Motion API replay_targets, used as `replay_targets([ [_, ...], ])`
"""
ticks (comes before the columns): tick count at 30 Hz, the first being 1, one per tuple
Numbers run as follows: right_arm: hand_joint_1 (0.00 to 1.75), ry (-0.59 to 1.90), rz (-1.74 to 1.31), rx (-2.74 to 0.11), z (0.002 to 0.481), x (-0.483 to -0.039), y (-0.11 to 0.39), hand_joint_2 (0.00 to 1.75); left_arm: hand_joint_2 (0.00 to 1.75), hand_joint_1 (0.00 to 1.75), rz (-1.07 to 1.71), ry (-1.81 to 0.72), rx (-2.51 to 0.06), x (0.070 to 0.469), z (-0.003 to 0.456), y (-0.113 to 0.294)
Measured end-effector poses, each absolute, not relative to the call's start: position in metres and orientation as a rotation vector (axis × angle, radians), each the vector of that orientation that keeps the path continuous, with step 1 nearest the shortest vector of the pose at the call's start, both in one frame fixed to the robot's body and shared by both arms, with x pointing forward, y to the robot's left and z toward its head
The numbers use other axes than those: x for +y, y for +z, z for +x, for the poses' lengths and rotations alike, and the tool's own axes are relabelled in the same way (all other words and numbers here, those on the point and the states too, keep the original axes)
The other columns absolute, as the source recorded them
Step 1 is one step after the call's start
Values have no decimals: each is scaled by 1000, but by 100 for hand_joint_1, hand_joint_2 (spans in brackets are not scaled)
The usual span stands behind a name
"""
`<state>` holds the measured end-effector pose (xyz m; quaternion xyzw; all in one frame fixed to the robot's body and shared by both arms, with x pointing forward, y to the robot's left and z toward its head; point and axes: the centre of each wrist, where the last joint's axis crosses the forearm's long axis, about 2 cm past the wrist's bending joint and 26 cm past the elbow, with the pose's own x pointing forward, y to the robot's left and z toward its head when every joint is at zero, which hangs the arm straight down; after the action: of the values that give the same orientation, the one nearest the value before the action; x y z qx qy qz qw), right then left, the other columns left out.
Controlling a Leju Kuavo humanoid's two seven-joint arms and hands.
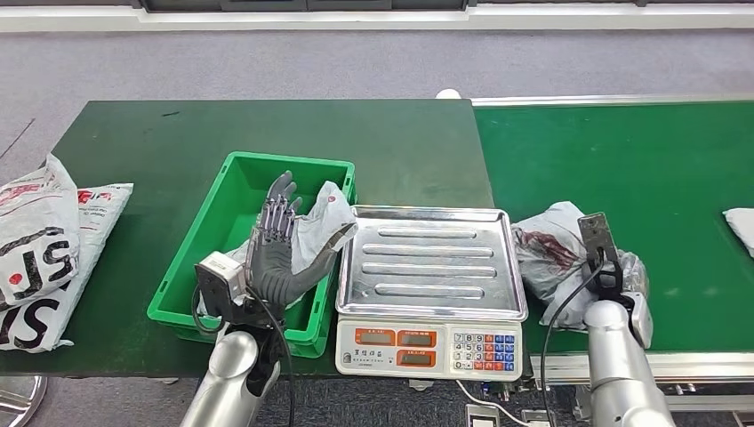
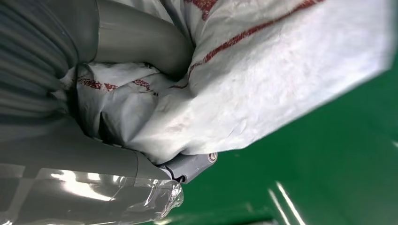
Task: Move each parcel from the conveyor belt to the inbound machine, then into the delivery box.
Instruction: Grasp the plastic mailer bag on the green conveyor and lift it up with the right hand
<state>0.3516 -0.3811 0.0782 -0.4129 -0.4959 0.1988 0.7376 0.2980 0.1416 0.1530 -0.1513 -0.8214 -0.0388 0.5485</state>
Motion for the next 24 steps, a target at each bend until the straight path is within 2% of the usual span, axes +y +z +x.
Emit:
replay_targets([
  [5, 175, 329, -967, -1359, 357, -373, 104, 175, 175, 0, -354, -65, -1965, 148, 300, 154],
  [13, 175, 263, -996, -1485, 356, -368, 120, 175, 175, 0, -351, -58, -1974, 149, 300, 154],
  [24, 175, -174, -1126, -2086, 322, -359, 165, 175, 175, 0, -348, -152, -2087, 147, 310, 163],
])
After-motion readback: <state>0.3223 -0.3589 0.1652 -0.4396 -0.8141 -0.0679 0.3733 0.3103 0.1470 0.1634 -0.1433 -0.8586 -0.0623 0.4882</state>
